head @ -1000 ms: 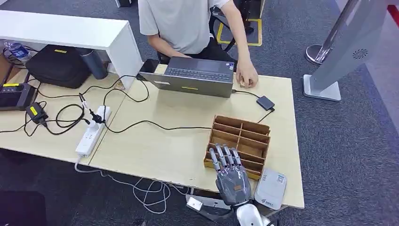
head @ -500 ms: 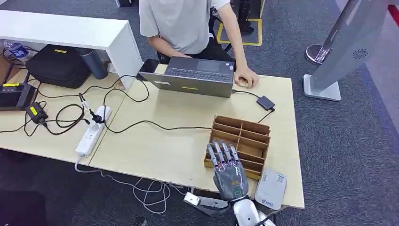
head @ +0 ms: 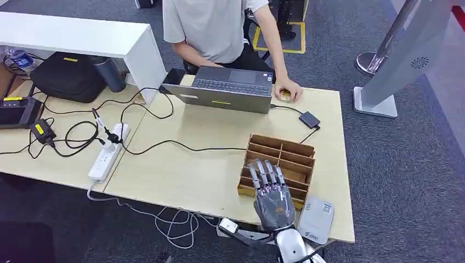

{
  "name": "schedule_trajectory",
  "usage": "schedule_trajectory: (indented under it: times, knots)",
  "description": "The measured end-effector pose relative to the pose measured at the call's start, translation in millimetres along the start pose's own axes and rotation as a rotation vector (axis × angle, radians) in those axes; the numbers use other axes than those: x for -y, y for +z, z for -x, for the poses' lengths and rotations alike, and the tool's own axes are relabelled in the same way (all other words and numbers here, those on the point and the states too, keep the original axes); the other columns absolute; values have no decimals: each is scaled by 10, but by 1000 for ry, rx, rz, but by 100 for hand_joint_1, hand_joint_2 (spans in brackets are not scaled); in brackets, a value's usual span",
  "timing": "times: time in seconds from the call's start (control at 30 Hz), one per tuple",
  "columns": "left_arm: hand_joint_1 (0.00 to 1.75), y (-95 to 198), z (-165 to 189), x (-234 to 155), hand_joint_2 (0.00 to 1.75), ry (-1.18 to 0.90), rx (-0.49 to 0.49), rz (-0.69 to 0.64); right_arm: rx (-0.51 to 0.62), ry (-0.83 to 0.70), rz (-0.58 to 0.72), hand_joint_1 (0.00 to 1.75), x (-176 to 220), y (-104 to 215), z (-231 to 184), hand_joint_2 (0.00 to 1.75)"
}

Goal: Pass the card to the sensor for recognition and then transmit it.

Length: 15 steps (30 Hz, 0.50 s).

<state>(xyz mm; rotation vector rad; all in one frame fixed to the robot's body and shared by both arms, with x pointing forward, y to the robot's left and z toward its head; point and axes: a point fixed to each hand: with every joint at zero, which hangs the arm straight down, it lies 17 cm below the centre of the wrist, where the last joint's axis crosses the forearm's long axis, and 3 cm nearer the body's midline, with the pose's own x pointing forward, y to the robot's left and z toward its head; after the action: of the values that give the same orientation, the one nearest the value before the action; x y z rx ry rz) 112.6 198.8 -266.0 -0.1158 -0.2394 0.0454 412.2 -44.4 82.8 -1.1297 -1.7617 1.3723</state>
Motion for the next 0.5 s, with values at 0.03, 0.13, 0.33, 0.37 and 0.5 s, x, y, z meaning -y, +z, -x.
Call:
schedule_trajectory:
  times: [0.03, 0.13, 0.33, 0.37, 0.5]
  knots:
    - [0, 0, 0, -2, 175, 0, 0, 0, -7, 1, 0, 0, 0, -2, 33, 175]
    - [0, 0, 1, -2, 175, -3, 0, 0, -27, 3, 0, 0, -4, -4, 124, 175]
    - [0, 0, 2, -2, 175, -3, 0, 0, -56, 6, -5, 0, -25, 16, 247, 175]
    - [0, 0, 2, -1, 175, -3, 0, 0, -56, 6, -5, 0, -29, 21, 257, 175]
    - [0, 0, 3, -1, 175, -6, -1, 0, -66, 5, -9, 0, -42, 37, 298, 175]
